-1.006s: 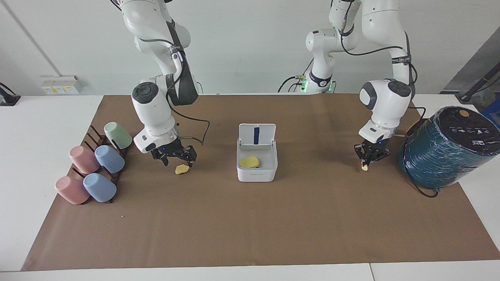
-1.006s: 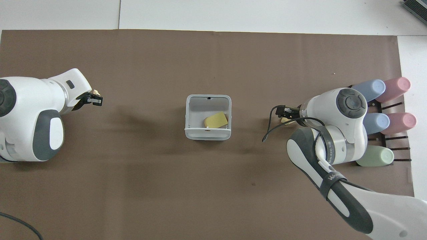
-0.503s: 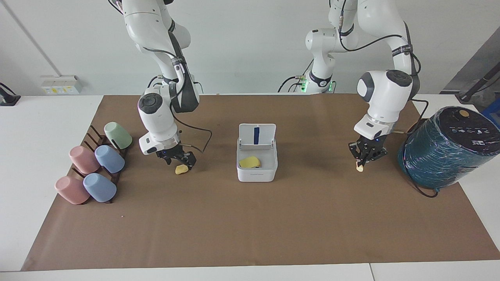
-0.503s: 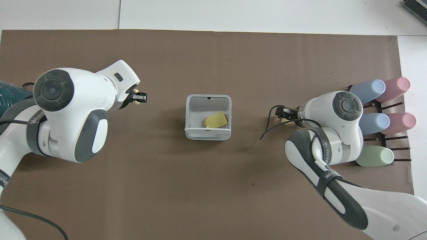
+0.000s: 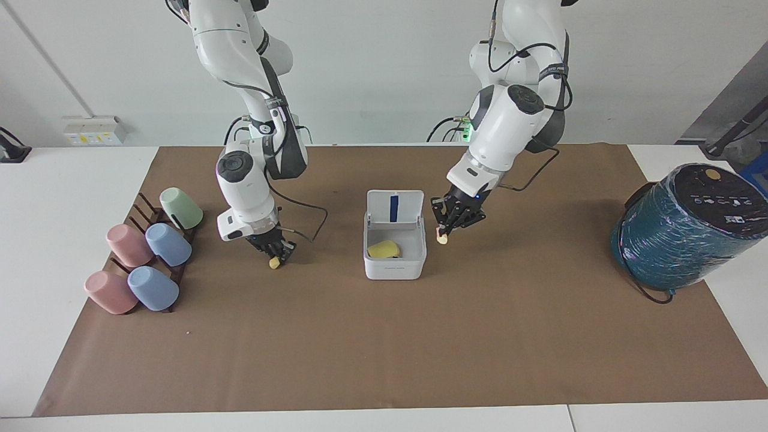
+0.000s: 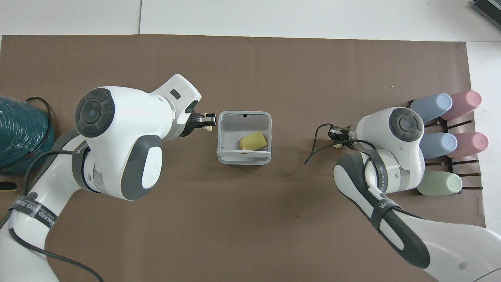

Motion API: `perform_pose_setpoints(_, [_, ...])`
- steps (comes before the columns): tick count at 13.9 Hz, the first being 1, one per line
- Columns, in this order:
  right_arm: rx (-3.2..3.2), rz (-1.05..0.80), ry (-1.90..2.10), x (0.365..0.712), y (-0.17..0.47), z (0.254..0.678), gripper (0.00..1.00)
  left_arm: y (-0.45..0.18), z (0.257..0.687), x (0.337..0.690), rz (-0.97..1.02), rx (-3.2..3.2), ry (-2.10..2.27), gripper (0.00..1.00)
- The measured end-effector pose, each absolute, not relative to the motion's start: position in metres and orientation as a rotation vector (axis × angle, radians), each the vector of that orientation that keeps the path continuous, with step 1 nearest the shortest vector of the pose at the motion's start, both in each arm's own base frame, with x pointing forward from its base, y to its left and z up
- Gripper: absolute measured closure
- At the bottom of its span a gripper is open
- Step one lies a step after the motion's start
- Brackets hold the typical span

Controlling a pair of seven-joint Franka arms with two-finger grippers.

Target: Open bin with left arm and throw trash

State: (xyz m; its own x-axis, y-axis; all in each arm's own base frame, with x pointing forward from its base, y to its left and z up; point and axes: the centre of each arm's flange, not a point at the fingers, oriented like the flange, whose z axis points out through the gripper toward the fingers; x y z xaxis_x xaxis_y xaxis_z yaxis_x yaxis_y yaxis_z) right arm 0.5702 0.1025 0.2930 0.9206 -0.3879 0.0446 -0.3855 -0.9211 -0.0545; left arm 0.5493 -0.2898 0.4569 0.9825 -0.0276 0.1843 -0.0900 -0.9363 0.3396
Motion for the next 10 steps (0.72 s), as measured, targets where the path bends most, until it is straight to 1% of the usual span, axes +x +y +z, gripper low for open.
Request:
perform_pose_setpoints(1, [-3.034, -0.087, 0.606, 0.571, 0.105, 0.296, 0.89, -0.299, 0.458, 0.545, 0.243, 2.755, -0.070, 0.95])
perform_pose_setpoints(3, [-3.034, -0.084, 0.600, 0.578, 0.108, 0.310, 0.89, -0.317, 0.459, 0.536, 0.233, 2.741, -0.051, 0.93])
perform_pose_setpoints(4, [-3.030, -0.091, 0.598, 0.583, 0.109, 0.326, 0.92, -0.326, 0.459, 0.532, 0.235, 2.736, -0.053, 0.86])
perform_pose_setpoints(5, [-3.029, -0.088, 0.594, 0.588, 0.111, 0.347, 0.93, -0.331, 0.459, 0.528, 0.235, 2.733, -0.053, 0.77])
perform_pose_setpoints(7, [-3.027, -0.086, 0.581, 0.596, 0.116, 0.392, 0.93, -0.335, 0.460, 0.527, 0.236, 2.731, -0.052, 0.52])
perform_pose_setpoints(9, [-3.015, -0.121, 0.552, 0.597, 0.126, 0.421, 0.93, -0.333, 0.460, 0.528, 0.236, 2.732, -0.047, 0.31])
perform_pose_setpoints(10, [-3.006, -0.138, 0.530, 0.595, 0.136, 0.431, 0.93, -0.333, 0.460, 0.528, 0.233, 2.733, -0.046, 0.18])
